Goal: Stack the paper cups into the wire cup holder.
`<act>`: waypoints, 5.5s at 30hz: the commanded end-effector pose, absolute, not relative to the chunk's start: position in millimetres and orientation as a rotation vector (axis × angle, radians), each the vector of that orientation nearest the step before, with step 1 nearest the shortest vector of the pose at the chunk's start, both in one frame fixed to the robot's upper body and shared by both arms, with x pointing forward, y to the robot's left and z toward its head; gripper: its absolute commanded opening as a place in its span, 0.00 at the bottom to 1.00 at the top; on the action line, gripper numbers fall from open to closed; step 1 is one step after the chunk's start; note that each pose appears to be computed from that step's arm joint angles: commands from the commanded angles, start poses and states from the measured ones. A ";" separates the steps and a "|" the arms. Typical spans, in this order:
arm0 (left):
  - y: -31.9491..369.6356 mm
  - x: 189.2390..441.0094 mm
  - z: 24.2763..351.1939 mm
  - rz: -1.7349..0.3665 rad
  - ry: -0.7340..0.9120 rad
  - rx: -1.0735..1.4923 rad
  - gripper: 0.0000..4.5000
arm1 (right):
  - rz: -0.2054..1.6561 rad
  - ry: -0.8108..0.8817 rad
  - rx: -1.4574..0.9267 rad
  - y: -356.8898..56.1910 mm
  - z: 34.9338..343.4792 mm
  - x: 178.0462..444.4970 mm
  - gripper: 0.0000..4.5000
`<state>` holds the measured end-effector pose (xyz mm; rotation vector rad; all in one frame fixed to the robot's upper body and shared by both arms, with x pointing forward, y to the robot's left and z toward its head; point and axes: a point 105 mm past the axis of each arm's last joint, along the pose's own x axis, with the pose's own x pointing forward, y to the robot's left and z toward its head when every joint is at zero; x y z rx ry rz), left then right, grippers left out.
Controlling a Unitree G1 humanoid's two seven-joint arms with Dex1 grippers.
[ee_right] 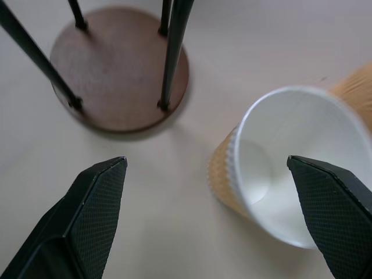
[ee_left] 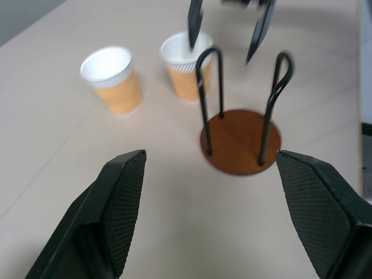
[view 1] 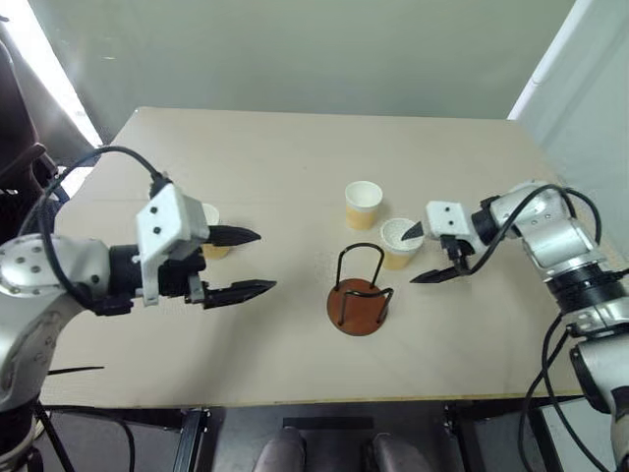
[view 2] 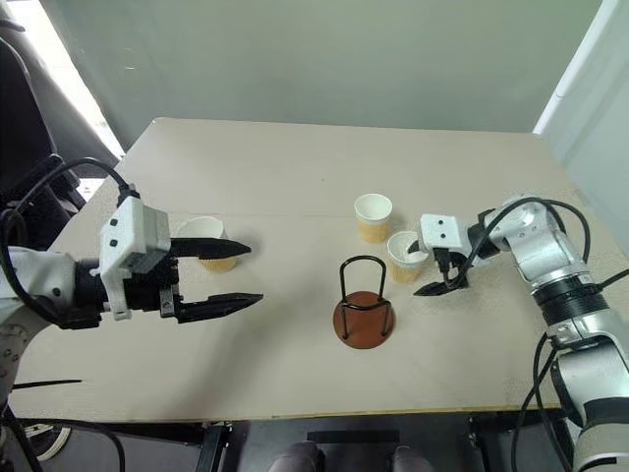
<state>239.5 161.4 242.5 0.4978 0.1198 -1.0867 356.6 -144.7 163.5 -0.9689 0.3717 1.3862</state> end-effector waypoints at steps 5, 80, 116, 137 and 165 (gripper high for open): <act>155.5 233.5 250.0 -1.075 0.090 0.513 0.85 | 1.341 0.350 -1.094 -138.0 157.2 374.7 0.53; 182.9 275.1 235.7 -0.760 0.083 0.607 0.85 | 1.207 0.129 -1.052 -56.6 220.2 426.5 0.99; 160.8 266.1 239.4 -0.935 0.066 0.585 0.85 | 1.537 -0.116 -0.860 -84.2 326.5 346.8 0.01; 146.1 247.3 222.6 -1.112 0.152 0.555 0.85 | 1.827 0.045 -0.838 -60.0 266.6 270.1 0.01; 232.4 296.5 260.7 -0.640 0.141 0.741 0.85 | 1.683 -0.073 -0.605 -96.8 312.0 294.4 0.99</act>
